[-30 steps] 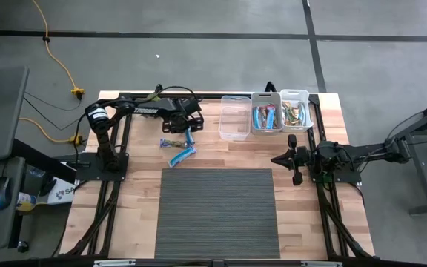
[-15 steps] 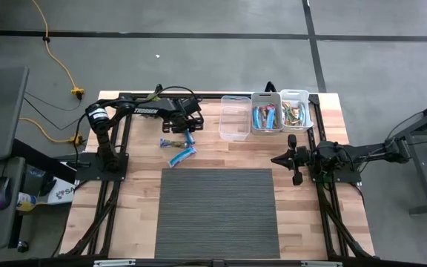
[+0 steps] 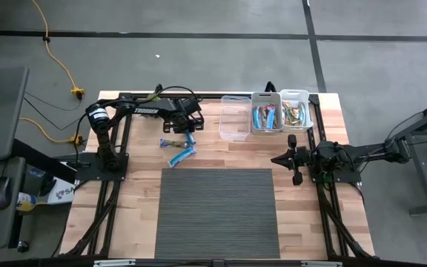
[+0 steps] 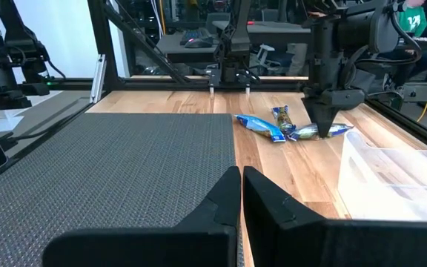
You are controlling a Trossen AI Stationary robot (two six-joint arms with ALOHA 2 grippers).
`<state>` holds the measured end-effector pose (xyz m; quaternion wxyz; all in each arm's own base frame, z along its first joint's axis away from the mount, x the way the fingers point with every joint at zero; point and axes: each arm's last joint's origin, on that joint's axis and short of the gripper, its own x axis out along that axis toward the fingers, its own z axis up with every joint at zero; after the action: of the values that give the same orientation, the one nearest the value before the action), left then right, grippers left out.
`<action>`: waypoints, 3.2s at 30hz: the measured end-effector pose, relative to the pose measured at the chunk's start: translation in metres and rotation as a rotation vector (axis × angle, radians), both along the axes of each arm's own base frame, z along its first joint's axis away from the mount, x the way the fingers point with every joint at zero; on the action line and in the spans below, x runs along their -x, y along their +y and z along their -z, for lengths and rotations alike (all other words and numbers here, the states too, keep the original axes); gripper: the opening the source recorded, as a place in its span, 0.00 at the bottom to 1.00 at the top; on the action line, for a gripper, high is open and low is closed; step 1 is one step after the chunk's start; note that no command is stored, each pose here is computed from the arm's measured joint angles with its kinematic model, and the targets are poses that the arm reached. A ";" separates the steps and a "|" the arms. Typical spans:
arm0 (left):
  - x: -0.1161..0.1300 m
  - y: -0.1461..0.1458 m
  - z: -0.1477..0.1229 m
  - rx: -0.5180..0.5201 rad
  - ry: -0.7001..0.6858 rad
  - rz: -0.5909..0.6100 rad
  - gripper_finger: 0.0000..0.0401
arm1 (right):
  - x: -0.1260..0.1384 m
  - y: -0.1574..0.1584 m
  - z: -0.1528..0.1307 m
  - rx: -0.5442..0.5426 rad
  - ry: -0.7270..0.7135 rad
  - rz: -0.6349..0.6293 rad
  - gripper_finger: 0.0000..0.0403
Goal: Pick and place Granola Bars by type
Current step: Put the blue granola bar into the transparent bin
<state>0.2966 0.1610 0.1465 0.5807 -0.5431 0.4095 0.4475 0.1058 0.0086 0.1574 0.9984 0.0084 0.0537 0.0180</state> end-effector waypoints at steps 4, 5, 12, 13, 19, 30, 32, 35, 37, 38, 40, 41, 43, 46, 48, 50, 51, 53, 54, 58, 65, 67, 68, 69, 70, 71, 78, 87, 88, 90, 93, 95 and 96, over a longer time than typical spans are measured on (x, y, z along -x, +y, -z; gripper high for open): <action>0.000 0.000 0.000 0.000 -0.001 0.007 0.24 | 0.000 0.000 0.000 0.000 0.000 0.000 0.00; 0.000 0.000 0.000 0.000 -0.001 0.007 0.23 | 0.000 0.000 0.000 0.000 0.000 0.000 0.00; -0.001 0.000 0.000 0.000 -0.010 0.029 0.20 | 0.000 0.000 0.000 0.000 -0.001 -0.001 0.00; -0.001 0.000 0.000 0.001 -0.013 0.033 0.19 | 0.000 0.000 0.000 0.000 -0.001 0.000 0.00; -0.006 0.000 -0.007 -0.009 -0.093 0.074 0.17 | 0.000 0.000 0.000 0.000 0.000 0.000 0.00; -0.014 0.004 -0.042 -0.144 -0.235 0.286 0.16 | 0.000 0.000 0.000 0.000 0.000 0.000 0.00; -0.016 0.005 -0.053 -0.165 -0.271 0.363 0.16 | 0.000 0.000 0.000 0.000 0.000 0.000 0.00; -0.021 0.005 -0.073 -0.194 -0.354 0.462 0.16 | 0.000 0.000 0.000 0.000 0.000 0.000 0.00; -0.025 0.005 -0.088 -0.211 -0.421 0.531 0.16 | 0.000 0.000 0.000 0.000 0.000 0.000 0.00; -0.026 0.005 -0.094 -0.217 -0.455 0.571 0.16 | 0.000 0.000 0.000 0.000 0.000 0.000 0.00; -0.032 0.005 -0.109 -0.227 -0.562 0.668 0.16 | 0.000 0.000 0.000 0.000 0.000 0.000 0.00; -0.035 0.005 -0.117 -0.227 -0.632 0.720 0.16 | 0.000 0.000 0.000 0.000 0.000 -0.001 0.00; -0.041 0.004 -0.133 -0.214 -0.780 0.822 0.16 | 0.000 0.000 0.000 0.000 0.000 0.000 0.00; -0.048 0.004 -0.157 -0.250 -0.983 0.945 0.16 | 0.000 0.000 0.000 0.000 0.000 -0.001 0.00; -0.051 0.004 -0.170 -0.273 -1.094 1.001 0.16 | 0.000 0.000 0.000 0.000 0.000 0.000 0.00; -0.054 0.005 -0.182 -0.295 -1.180 1.031 0.16 | 0.000 0.000 0.000 0.000 0.000 -0.001 0.00; -0.055 0.005 -0.187 -0.314 -1.211 1.036 0.16 | 0.000 0.000 0.000 0.000 0.000 0.000 0.00; -0.056 0.006 -0.195 -0.347 -1.257 1.029 0.16 | 0.000 0.000 0.000 0.000 0.000 0.000 0.00; -0.055 0.008 -0.198 -0.367 -1.275 1.018 0.16 | 0.000 0.000 0.000 0.000 0.000 -0.001 0.00; -0.056 0.015 -0.209 -0.450 -1.305 0.893 0.16 | 0.000 0.000 0.000 0.000 0.000 0.000 0.00; -0.058 0.023 -0.207 -0.499 -1.215 0.543 0.16 | 0.000 0.000 0.000 0.000 0.000 0.000 0.00; -0.058 0.025 -0.204 -0.479 -1.172 0.442 0.16 | 0.000 0.000 0.000 0.000 0.000 -0.001 0.00; -0.058 0.026 -0.202 -0.473 -1.146 0.392 0.16 | 0.000 0.000 0.000 0.000 0.000 0.000 0.00; -0.057 0.027 -0.199 -0.468 -1.116 0.350 0.17 | 0.000 0.000 0.000 0.000 0.000 0.000 0.00; -0.057 0.028 -0.196 -0.459 -1.083 0.317 0.17 | 0.000 0.000 0.000 0.000 0.000 0.000 0.00; -0.056 0.028 -0.194 -0.451 -1.052 0.286 0.17 | 0.000 0.000 0.000 0.000 0.000 0.000 0.00; -0.067 0.036 -0.160 -0.348 -0.924 0.193 0.17 | 0.000 0.000 0.000 0.000 0.000 -0.001 0.00; -0.088 0.047 -0.114 -0.263 -0.776 0.208 0.17 | 0.000 0.000 0.000 0.000 0.000 0.000 0.00; -0.092 0.049 -0.112 -0.258 -0.744 0.226 0.17 | 0.000 0.000 0.000 0.000 0.001 0.000 0.00; -0.103 0.055 -0.114 -0.275 -0.702 0.279 0.17 | 0.000 0.000 0.000 0.000 0.001 0.000 0.00; -0.118 0.060 -0.119 -0.268 -0.601 0.344 0.17 | 0.000 0.000 0.000 0.000 0.001 -0.001 0.00; -0.125 0.063 -0.122 -0.260 -0.515 0.368 0.17 | 0.000 0.000 0.000 0.000 0.000 0.000 0.00; -0.130 0.064 -0.125 -0.262 -0.485 0.378 0.17 | 0.000 0.000 0.000 0.000 0.000 -0.001 0.00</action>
<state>0.4263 0.2251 0.2711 0.7989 -0.4690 0.2915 0.2384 0.1058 0.0086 0.1573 0.9983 0.0084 0.0539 0.0184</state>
